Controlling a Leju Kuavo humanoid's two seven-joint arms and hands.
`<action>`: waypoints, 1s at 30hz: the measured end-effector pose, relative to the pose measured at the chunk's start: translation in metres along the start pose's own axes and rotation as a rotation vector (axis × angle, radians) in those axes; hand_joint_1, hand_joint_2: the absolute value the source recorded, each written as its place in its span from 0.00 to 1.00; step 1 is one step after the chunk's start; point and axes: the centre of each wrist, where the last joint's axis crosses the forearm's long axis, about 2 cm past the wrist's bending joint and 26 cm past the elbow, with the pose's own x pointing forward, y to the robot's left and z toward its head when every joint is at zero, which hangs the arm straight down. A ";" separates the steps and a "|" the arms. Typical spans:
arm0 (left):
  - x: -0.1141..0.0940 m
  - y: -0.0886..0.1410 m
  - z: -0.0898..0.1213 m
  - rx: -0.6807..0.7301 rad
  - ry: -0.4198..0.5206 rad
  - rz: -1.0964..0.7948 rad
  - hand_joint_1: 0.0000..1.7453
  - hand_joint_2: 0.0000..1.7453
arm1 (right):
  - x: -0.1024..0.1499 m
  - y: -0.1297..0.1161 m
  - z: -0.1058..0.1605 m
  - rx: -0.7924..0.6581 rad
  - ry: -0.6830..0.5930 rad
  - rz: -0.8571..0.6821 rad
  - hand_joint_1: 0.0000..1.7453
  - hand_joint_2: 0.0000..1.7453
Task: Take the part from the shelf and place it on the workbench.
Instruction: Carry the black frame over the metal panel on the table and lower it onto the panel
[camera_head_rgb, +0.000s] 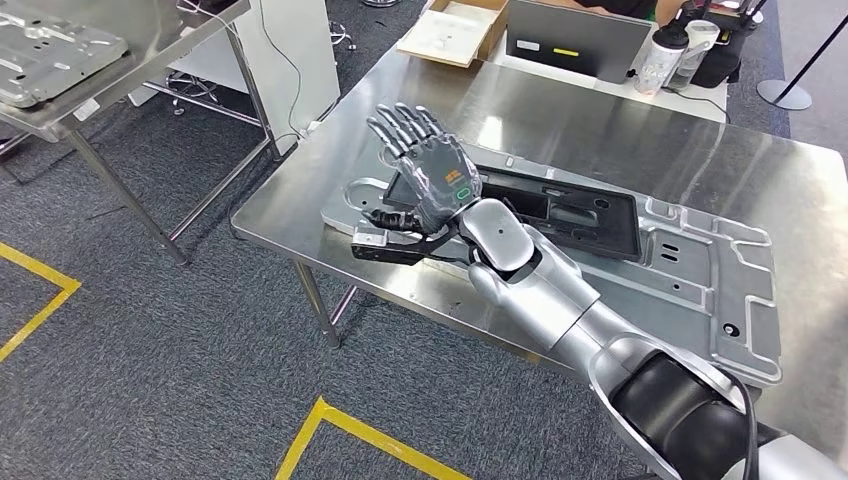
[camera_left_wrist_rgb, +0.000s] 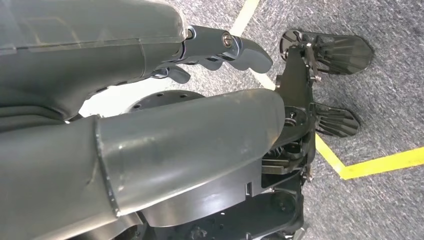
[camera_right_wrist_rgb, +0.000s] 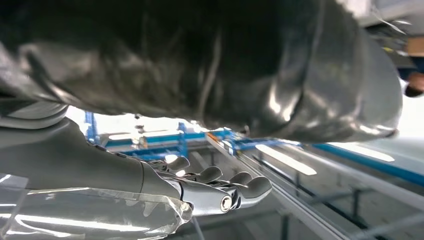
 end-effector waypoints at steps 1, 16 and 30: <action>0.000 0.000 0.000 0.000 0.000 -0.001 0.00 0.00 | 0.003 -0.003 -0.002 -0.010 -0.008 -0.002 0.00 0.00; -0.001 0.000 0.000 0.009 0.011 -0.020 0.00 0.00 | 0.025 -0.020 -0.019 -0.085 -0.104 -0.031 0.00 0.00; -0.010 0.002 0.000 0.013 0.031 -0.032 0.00 0.00 | 0.038 0.006 -0.009 -0.011 -0.132 -0.026 0.00 0.00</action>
